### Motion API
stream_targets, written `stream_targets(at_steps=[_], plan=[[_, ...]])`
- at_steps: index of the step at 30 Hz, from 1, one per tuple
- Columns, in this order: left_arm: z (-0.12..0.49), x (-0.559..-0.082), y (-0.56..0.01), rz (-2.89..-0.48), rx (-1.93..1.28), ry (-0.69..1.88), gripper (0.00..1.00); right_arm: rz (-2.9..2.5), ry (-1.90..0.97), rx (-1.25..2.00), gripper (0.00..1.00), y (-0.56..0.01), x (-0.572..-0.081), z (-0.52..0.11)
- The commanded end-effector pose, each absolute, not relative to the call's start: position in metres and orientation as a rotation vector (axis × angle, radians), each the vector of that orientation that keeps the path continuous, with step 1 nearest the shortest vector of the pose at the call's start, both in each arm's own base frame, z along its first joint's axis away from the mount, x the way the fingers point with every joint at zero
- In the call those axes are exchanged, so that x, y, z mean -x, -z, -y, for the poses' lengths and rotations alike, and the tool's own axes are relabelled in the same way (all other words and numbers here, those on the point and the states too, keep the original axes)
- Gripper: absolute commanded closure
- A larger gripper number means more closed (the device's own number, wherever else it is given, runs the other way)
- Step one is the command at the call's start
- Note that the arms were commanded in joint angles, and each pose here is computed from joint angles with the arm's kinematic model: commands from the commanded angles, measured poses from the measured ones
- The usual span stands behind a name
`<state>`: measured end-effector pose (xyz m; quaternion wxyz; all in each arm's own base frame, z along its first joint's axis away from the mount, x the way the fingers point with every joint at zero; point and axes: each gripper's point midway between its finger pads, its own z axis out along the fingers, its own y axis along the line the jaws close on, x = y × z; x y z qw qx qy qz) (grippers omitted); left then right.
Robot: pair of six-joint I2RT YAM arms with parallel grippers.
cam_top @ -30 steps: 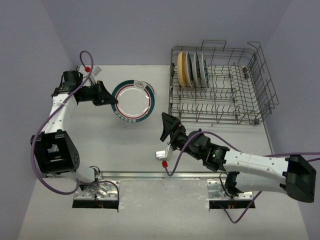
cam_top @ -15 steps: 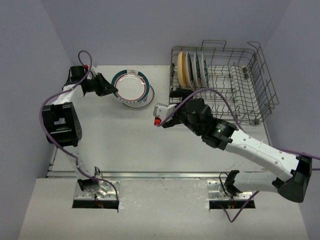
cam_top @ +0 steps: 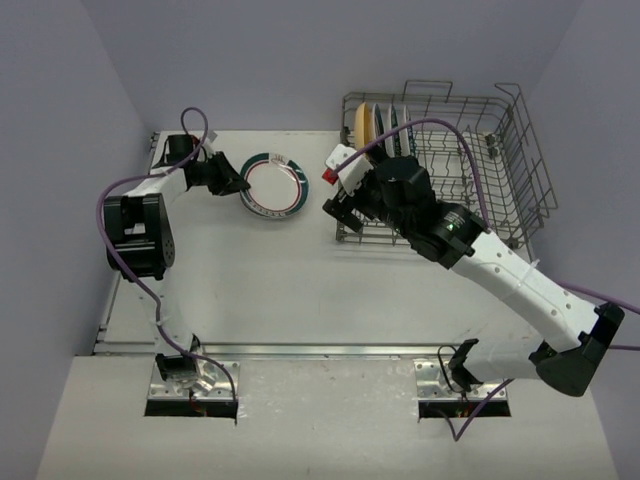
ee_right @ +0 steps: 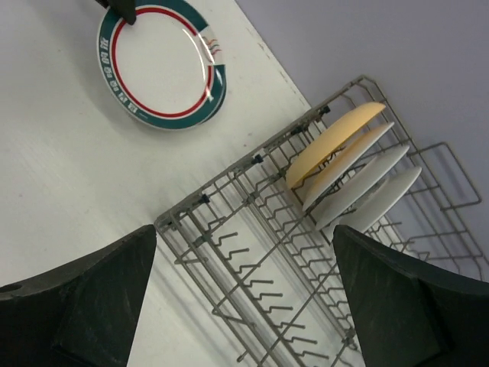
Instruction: Unload the plates from the dish rack
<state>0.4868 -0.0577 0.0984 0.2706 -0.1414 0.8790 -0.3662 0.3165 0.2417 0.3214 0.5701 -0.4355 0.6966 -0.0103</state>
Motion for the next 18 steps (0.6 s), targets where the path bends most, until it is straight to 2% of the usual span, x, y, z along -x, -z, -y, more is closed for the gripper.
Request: stream_targets(at_steps=[1,3,6,11,16,18], plan=[[0.048,-0.501,-0.121,-2.309,0.349,0.911,0.65,-1.676,-0.13,0.762,0.01,-0.371,-0.329,-0.229],[0.046,-0.501,-0.134,-2.294,0.338,0.888,0.51,-1.695,-0.168,0.695,0.01,-0.381,-0.335,-0.221],[0.038,-0.504,-0.164,-2.255,0.299,0.801,0.41,-1.702,-0.185,0.638,0.01,-0.389,-0.339,-0.213],[0.011,-0.499,-0.229,-2.161,0.171,0.438,0.05,-1.722,-0.167,0.514,0.01,-0.398,-0.355,-0.187],[-0.006,-0.472,-0.29,-2.019,0.114,0.041,0.01,-1.818,-0.21,0.365,0.01,-0.385,-0.381,-0.16],[-0.013,-0.451,-0.304,-1.967,0.094,-0.1,0.0,-1.913,-0.261,0.288,0.01,-0.362,-0.405,-0.144]])
